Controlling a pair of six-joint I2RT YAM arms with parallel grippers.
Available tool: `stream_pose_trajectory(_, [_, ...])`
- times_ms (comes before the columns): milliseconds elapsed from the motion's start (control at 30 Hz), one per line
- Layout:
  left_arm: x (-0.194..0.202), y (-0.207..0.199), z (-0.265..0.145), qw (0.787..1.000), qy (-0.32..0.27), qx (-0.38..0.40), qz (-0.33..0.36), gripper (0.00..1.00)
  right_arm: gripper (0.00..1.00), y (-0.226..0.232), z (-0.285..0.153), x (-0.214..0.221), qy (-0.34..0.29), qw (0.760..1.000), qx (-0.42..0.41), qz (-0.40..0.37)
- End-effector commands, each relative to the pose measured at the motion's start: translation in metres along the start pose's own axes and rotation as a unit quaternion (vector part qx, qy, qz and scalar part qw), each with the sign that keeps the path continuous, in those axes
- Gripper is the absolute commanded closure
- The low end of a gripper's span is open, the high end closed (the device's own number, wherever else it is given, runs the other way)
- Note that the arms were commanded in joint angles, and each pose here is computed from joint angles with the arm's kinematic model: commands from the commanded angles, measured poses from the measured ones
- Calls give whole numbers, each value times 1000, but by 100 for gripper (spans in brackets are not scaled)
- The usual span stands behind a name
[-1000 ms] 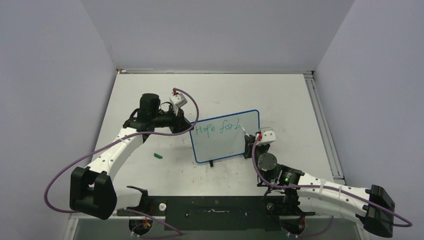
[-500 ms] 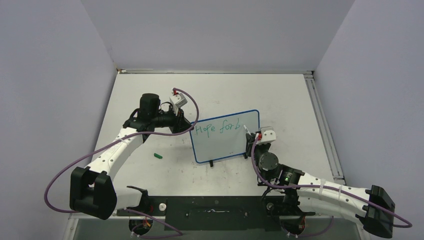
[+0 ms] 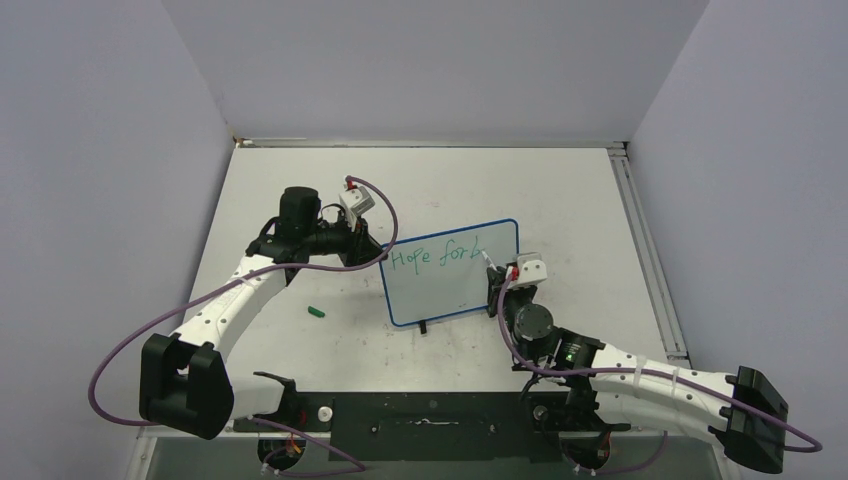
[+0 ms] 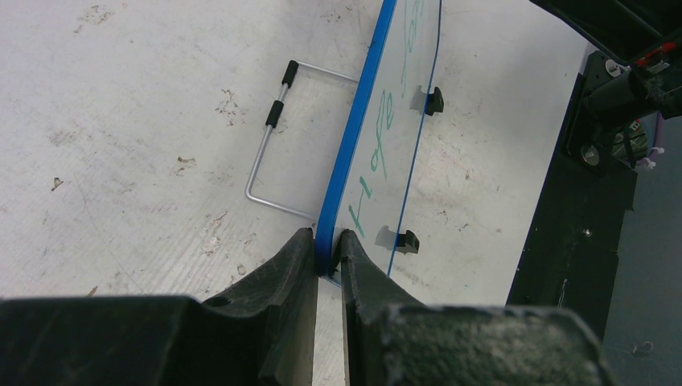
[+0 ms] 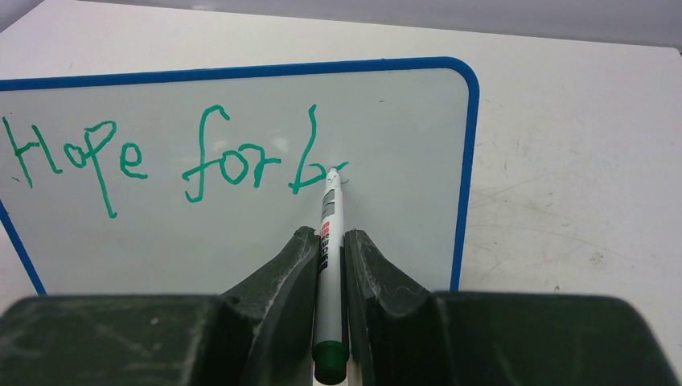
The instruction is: Write a sentence on the whiteboard
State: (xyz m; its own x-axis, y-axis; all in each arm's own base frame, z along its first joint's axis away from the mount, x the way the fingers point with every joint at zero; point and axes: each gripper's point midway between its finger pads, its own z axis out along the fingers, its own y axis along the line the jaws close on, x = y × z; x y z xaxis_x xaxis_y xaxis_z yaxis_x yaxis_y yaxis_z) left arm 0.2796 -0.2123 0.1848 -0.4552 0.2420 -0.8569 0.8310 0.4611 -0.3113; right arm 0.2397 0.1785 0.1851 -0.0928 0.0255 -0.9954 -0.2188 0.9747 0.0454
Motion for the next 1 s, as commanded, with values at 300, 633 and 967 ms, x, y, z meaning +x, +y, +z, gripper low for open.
stream_pose_trajectory(300, [12, 6, 0, 1000, 25, -11, -1, 100, 95, -3, -6, 20, 40, 999, 11, 29])
stream_pose_trajectory(633, [11, 6, 0, 1000, 25, -11, -1, 100, 95, -17, -5, 9, 23, 998, 51, 23])
stream_pose_trajectory(967, [12, 6, 0, 1000, 25, -11, -2, 100, 95, -6, -11, -12, -8, 999, 2, 46])
